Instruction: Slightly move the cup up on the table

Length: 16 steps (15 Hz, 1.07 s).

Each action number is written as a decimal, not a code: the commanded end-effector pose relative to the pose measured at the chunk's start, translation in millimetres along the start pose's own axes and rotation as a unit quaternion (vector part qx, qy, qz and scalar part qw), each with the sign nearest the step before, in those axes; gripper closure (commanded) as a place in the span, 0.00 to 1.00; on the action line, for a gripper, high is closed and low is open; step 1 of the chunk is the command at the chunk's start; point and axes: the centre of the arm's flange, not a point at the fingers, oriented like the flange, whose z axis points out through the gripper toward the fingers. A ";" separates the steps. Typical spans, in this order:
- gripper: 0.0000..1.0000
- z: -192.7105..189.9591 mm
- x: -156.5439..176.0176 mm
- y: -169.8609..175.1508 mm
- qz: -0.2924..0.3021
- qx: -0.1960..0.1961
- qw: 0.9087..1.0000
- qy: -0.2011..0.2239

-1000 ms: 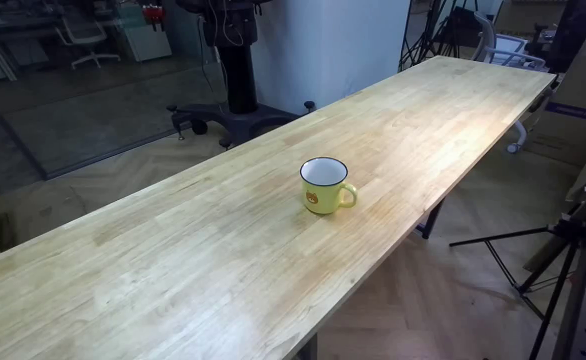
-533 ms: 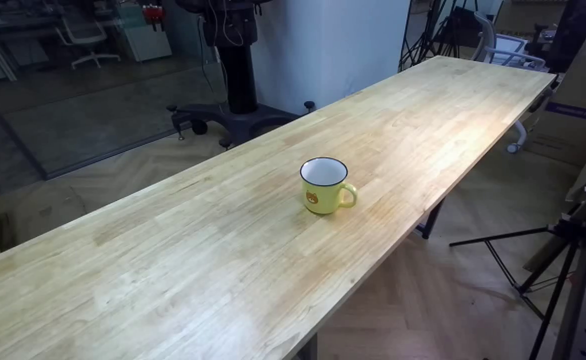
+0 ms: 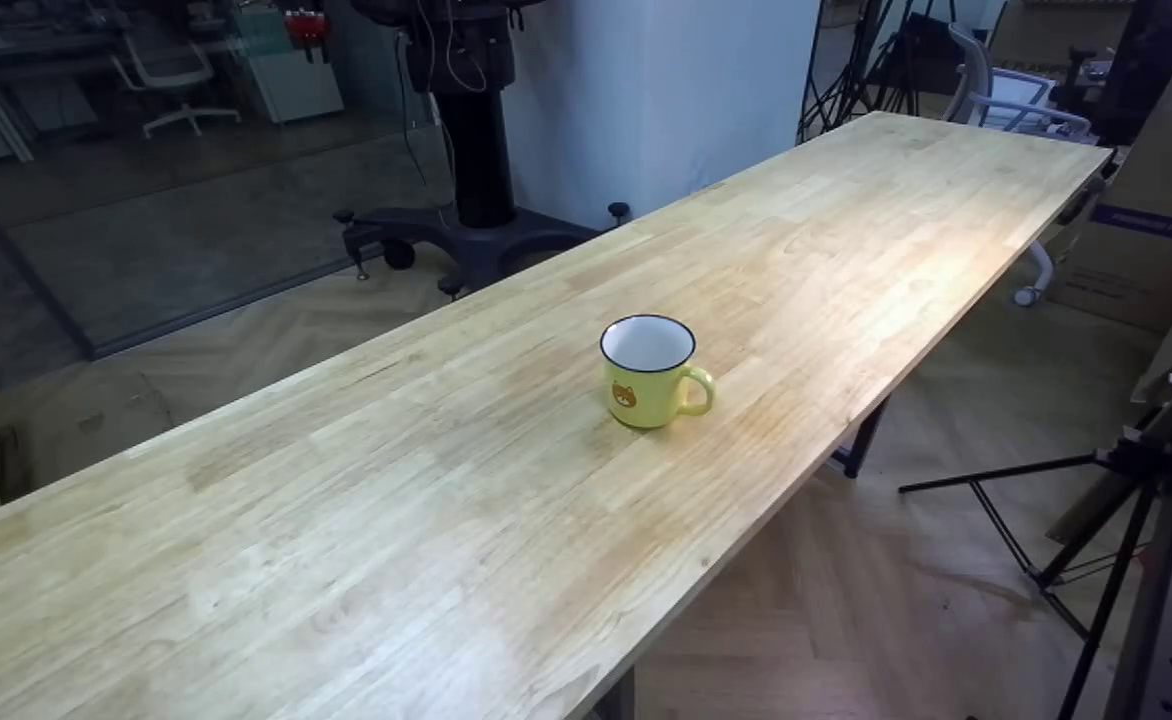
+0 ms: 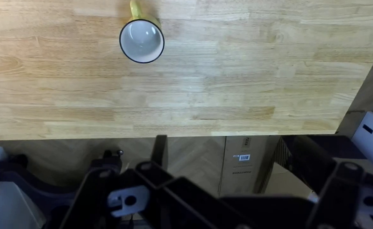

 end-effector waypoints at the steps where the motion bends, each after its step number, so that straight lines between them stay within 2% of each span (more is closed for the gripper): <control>1: 0.00 31.9 11.7 18.7 -0.016 -0.018 1.000 -0.012; 8: 0.00 112.4 12.3 39.7 -0.051 0.037 0.993 -0.100; 10: 0.00 132.0 7.7 44.2 -0.055 0.040 0.991 -0.116; 12: 0.00 152.4 1.4 49.8 -0.064 0.005 0.993 -0.103; 13: 0.00 161.9 -1.0 51.3 -0.071 -0.022 0.994 -0.084; 16: 0.00 185.2 -8.9 50.5 -0.083 -0.068 0.993 -0.042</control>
